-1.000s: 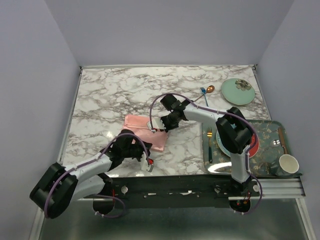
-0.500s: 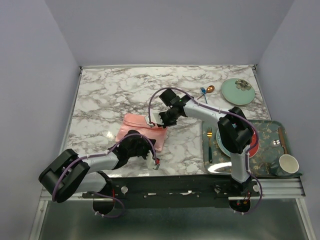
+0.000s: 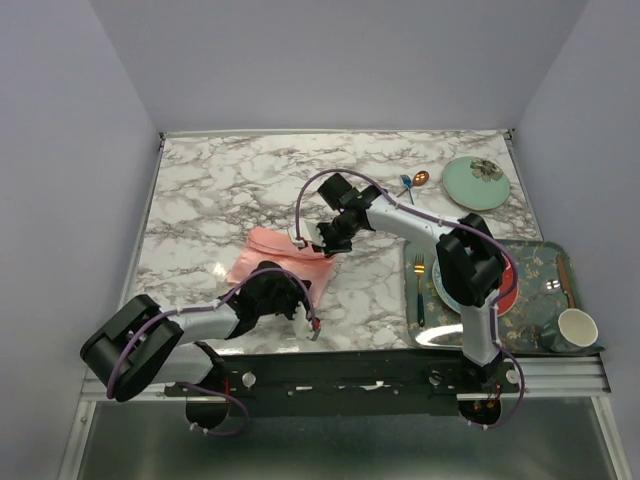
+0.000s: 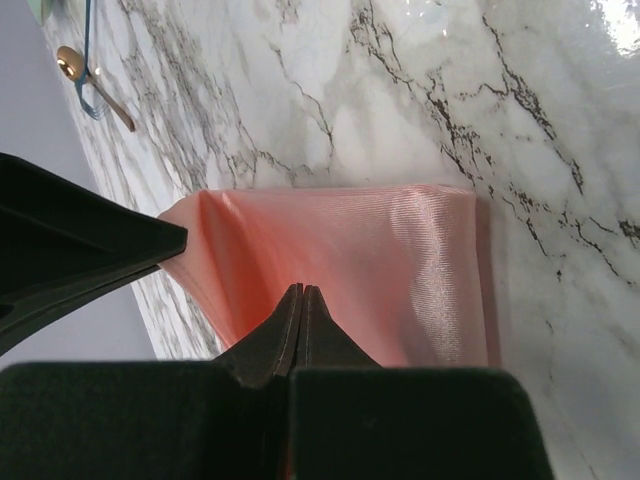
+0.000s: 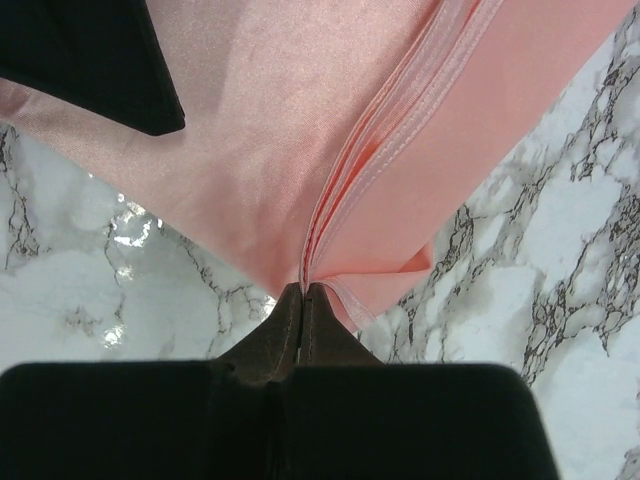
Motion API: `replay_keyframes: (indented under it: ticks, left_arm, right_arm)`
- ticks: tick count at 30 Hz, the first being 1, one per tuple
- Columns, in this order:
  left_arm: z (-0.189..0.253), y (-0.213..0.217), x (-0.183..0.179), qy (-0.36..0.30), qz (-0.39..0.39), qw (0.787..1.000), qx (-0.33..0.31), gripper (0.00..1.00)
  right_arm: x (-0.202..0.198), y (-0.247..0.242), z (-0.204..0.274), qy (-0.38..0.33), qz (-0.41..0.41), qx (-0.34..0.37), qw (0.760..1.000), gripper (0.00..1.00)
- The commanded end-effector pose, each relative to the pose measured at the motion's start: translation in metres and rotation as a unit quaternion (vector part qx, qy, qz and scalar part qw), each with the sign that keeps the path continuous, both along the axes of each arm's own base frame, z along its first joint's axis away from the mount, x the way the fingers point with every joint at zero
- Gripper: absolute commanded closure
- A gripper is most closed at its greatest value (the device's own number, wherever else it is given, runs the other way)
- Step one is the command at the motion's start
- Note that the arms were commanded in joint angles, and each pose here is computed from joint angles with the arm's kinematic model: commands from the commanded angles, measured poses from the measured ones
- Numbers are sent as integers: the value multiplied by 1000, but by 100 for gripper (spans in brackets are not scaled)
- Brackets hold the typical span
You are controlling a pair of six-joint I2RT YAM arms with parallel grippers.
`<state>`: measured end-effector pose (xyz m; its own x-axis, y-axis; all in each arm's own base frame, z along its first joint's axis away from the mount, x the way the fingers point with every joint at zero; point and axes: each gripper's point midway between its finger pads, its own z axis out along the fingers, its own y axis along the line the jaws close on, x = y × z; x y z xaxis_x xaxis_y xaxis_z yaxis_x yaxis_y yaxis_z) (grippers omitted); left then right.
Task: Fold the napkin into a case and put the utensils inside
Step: Fold the lower triangle-folded napkin at the center of the board.
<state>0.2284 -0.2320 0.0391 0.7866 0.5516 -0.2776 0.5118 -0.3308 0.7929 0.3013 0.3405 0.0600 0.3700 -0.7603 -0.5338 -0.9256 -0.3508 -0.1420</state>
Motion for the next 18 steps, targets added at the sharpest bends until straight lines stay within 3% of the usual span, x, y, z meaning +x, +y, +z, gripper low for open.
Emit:
replay_keyframes:
  ticks: [1,18]
  left_arm:
    - [-3,-2,-1,11,0,1000,7,100]
    - [-9,-5,-2,31,-1,999,16,100]
  right_arm:
    - [-8,7,2,44,-11,9,999,99]
    - [-18,16,5,98,-30,14,995,99]
